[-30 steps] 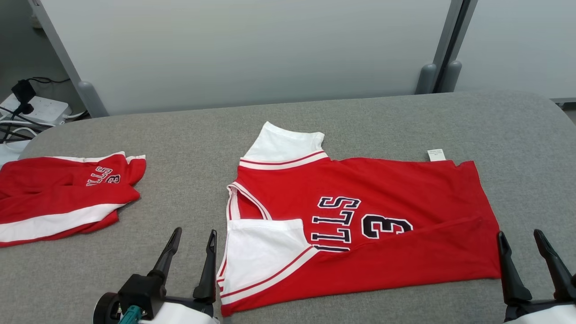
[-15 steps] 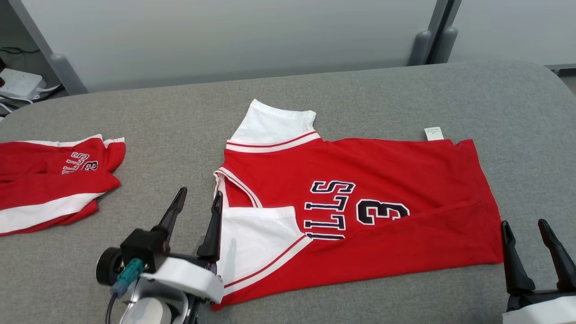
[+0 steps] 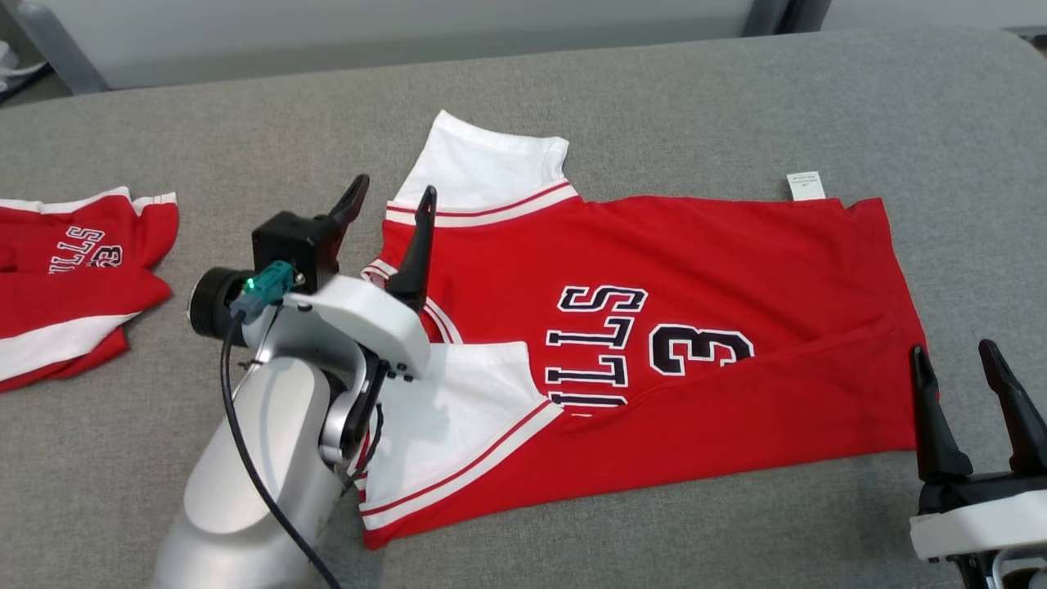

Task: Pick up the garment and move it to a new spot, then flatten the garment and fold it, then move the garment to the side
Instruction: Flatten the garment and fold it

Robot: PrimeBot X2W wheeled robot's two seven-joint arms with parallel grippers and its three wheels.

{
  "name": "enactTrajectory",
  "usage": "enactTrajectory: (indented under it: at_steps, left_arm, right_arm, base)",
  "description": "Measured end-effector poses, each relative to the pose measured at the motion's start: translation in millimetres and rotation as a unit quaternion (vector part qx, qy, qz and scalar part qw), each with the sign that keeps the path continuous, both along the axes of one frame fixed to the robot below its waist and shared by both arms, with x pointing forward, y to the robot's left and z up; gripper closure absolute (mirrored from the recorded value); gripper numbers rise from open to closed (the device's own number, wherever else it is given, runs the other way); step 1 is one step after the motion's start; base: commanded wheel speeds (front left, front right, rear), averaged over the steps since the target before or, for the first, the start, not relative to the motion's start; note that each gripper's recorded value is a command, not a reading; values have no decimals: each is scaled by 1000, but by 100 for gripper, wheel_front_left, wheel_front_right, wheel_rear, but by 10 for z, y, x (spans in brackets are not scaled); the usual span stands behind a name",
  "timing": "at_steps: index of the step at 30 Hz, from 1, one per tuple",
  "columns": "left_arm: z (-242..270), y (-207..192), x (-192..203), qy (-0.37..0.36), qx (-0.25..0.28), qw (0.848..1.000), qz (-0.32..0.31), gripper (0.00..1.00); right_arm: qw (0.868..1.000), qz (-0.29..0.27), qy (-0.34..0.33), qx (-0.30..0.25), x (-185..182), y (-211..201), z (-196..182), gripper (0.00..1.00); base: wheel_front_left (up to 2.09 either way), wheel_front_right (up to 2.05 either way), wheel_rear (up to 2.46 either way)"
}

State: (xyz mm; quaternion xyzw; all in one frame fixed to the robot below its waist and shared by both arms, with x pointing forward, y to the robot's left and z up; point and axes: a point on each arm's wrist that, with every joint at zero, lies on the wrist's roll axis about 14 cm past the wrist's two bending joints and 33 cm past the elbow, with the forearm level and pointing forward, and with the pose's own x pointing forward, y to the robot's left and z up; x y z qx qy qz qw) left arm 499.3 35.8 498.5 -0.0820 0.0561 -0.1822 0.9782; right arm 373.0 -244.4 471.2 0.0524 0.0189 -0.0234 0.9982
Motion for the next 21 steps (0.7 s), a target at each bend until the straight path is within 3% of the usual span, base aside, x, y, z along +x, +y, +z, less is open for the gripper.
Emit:
enactTrajectory:
  at_steps: [13,21]
  left_arm:
    - [-472,-220,842,76,51,996,-16,0]
    - [-866,-365,1086,136,87,986,-39,0]
  right_arm:
    - [999,18,25,-8,377,28,-237,0]
    - [999,15,41,-11,411,-10,-356,0]
  base:
    - [0,0,0]
    - [0,0,0]
